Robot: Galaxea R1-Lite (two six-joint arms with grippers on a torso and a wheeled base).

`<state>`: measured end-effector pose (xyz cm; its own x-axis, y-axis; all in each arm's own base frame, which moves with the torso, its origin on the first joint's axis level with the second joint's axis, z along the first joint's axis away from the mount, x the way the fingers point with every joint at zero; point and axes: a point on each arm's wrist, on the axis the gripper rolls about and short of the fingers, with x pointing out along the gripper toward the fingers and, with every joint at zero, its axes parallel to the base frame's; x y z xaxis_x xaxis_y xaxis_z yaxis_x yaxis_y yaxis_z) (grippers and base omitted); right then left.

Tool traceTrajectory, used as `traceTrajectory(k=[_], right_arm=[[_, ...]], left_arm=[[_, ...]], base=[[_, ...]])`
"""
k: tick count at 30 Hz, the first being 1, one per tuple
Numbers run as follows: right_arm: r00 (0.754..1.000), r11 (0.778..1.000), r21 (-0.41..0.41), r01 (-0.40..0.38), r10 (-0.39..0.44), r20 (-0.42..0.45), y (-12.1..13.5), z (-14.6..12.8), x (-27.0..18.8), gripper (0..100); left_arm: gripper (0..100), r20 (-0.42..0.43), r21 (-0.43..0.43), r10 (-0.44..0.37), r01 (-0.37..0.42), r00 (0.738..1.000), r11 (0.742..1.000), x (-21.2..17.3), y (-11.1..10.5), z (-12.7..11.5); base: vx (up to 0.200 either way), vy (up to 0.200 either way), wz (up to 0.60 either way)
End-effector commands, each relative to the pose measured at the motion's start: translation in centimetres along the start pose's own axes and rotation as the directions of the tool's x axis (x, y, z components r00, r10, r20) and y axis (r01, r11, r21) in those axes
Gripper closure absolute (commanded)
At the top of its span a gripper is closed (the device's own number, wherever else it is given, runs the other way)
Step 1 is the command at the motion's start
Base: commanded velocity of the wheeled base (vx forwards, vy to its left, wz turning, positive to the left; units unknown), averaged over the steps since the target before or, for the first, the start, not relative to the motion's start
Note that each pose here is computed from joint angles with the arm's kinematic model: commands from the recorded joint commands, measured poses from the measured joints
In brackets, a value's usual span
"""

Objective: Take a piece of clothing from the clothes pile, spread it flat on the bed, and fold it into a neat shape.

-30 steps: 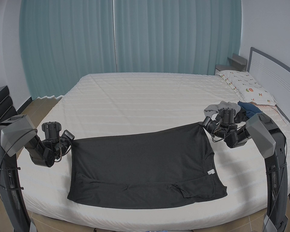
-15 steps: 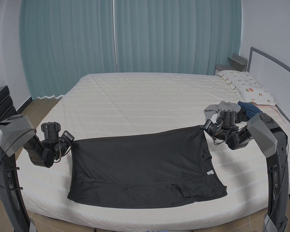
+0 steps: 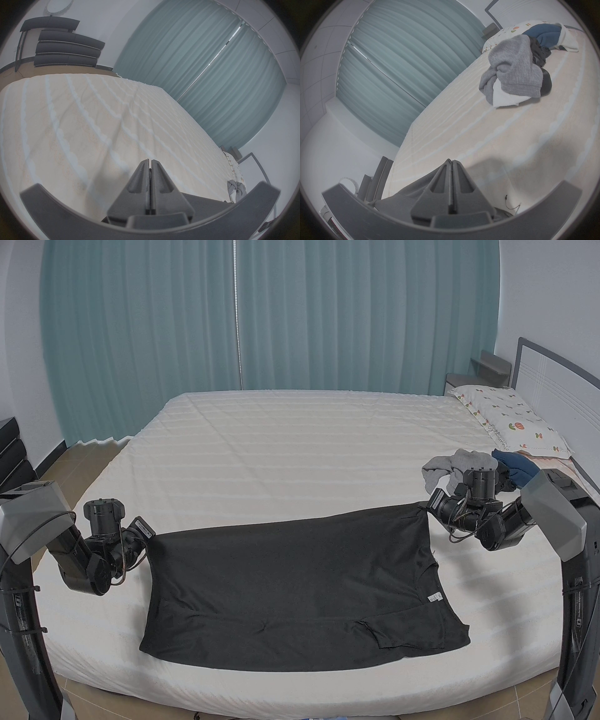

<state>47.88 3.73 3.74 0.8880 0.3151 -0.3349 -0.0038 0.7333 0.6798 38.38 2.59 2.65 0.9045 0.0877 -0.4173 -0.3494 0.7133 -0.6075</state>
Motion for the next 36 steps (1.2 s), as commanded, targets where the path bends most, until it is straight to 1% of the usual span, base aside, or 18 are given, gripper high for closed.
traceTrajectory(k=[1,6,9,11,13,16,19,20,21,27,28,32,36], right_arm=[[1.000,1.000,0.000,-0.004,0.004,0.004,0.3,0.2,-0.4,100],[1.000,1.000,-0.001,0.005,-0.005,-0.013,0.1,-0.4,-0.2,100],[0.999,1.000,0.000,0.019,-0.019,-0.030,-0.2,-0.8,-0.6,100],[0.999,1.000,0.001,0.025,-0.025,-0.036,-0.3,-0.9,-0.8,100],[0.998,0.999,-0.010,0.036,-0.036,-0.046,-0.6,-1.2,-1.0,100],[0.997,0.999,-0.022,0.049,-0.050,-0.056,-0.9,-1.3,-1.6,100],[0.994,0.998,-0.034,0.060,-0.062,-0.088,-1.1,-1.9,-2.5,100],[0.994,0.998,-0.035,0.059,-0.062,-0.090,-1.1,-1.9,-2.5,100],[0.990,0.997,-0.051,0.062,-0.068,-0.120,-1.3,-2.6,-3.2,100],[0.982,0.995,-0.062,0.081,-0.091,-0.165,-1.7,-3.7,-4.3,100],[0.978,0.993,-0.068,0.092,-0.103,-0.179,-1.9,-4.1,-4.8,100],[0.970,0.991,-0.087,0.105,-0.121,-0.210,-2.0,-4.8,-6.1,100],[0.961,0.989,-0.098,0.111,-0.132,-0.243,-2.0,-5.6,-7.3,100]], left_arm=[[100,-0.001,-0.002,0.002,-0.002,1.000,1.000,0.1,0.1,-0.1],[100,0.001,-0.004,-0.001,0.001,1.000,1.000,0.1,0.0,0.0],[100,-0.013,0.011,0.012,-0.011,1.000,1.000,-0.2,0.3,-0.3],[100,-0.019,0.033,0.014,-0.014,1.000,0.999,-0.5,0.4,-0.4],[100,-0.031,0.082,0.017,-0.015,0.999,0.997,-1.0,0.6,-0.5],[100,-0.045,0.125,0.031,-0.025,0.999,0.992,-1.5,0.9,-0.8],[100,-0.061,0.169,0.045,-0.034,0.997,0.985,-1.8,1.3,-1.2],[100,-0.062,0.170,0.046,-0.035,0.997,0.985,-1.8,1.3,-1.2],[100,-0.071,0.192,0.054,-0.040,0.996,0.981,-2.2,1.5,-1.4],[100,-0.089,0.224,0.071,-0.050,0.993,0.973,-3.4,1.8,-1.7],[100,-0.101,0.249,0.080,-0.053,0.992,0.967,-3.8,2.0,-2.0],[100,-0.146,0.282,0.123,-0.078,0.982,0.956,-4.6,3.1,-3.2],[100,-0.147,0.285,0.118,-0.072,0.982,0.956,-5.2,3.3,-3.6]], base=[[0.000,0.000,0.00],[0.000,0.000,0.00],[0.000,0.000,0.00],[0.000,0.000,0.00],[0.000,0.000,0.00],[0.000,0.000,0.00],[0.000,0.000,0.00],[0.000,0.000,0.00],[0.000,0.000,0.00],[0.000,0.000,0.00],[0.000,0.000,0.00],[0.000,0.000,0.00],[0.000,0.000,0.00]])
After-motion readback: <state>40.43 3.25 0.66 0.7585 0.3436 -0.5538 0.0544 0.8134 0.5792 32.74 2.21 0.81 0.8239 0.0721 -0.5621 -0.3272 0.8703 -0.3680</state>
